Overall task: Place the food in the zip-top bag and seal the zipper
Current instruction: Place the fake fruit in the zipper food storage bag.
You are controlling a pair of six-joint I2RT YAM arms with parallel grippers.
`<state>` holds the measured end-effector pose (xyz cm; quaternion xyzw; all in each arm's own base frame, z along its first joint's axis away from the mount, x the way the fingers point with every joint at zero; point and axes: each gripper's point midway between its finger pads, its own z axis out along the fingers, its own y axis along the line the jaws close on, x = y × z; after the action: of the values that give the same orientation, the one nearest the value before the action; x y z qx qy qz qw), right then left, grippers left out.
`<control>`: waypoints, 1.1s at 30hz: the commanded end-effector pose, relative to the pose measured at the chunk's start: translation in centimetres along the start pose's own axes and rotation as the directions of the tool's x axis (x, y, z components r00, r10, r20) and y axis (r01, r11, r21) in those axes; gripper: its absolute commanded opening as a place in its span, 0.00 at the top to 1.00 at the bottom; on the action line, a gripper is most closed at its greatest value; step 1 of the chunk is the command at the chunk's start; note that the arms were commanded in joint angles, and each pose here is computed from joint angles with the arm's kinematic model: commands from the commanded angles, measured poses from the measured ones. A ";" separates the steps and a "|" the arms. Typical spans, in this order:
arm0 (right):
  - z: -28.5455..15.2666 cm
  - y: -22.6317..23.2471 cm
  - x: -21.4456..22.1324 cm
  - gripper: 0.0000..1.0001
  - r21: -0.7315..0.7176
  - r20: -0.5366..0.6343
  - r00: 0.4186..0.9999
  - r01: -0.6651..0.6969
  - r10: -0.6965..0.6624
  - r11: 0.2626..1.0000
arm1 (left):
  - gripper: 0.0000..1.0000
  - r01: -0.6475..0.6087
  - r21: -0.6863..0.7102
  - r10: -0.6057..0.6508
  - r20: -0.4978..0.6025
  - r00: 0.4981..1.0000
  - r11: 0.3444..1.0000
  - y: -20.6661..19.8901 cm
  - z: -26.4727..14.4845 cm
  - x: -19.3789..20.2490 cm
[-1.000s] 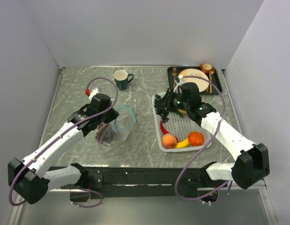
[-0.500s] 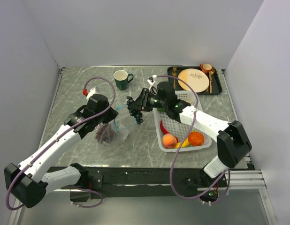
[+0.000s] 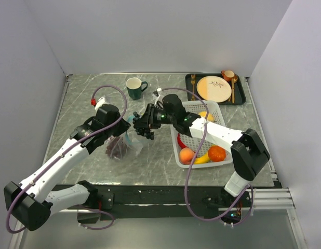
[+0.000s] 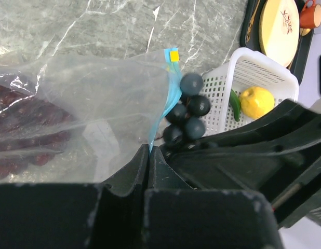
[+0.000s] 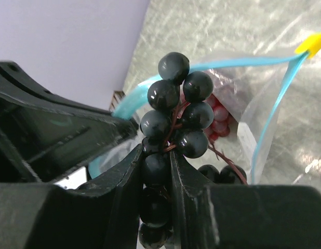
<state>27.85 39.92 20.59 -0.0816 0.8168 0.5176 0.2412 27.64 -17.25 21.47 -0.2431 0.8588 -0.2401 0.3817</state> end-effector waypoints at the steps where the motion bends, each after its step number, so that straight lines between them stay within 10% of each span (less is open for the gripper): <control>1: -0.3 1.0 1.2 0.72 0.000 -0.018 0.998 0.064 -0.064 0.998 | 0.98 0.039 0.072 -0.045 0.081 0.996 0.997 -2.6 -1.3 -2.7; 24: 0.7 1.6 0.7 0.63 0.125 -0.086 0.971 0.231 -0.221 0.965 | 0.99 0.012 0.077 -0.014 0.030 0.999 0.997 -2.3 -0.9 -1.4; 33: 1.7 0.1 1.4 0.41 0.168 -0.178 0.960 0.248 -0.218 0.954 | 0.99 0.021 0.091 -0.024 0.027 0.999 0.996 -2.4 -0.7 -1.2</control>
<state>27.00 41.64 20.22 -0.1794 0.8575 0.4145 0.2466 28.14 -17.33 22.75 -0.2472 0.8500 -0.2507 0.3919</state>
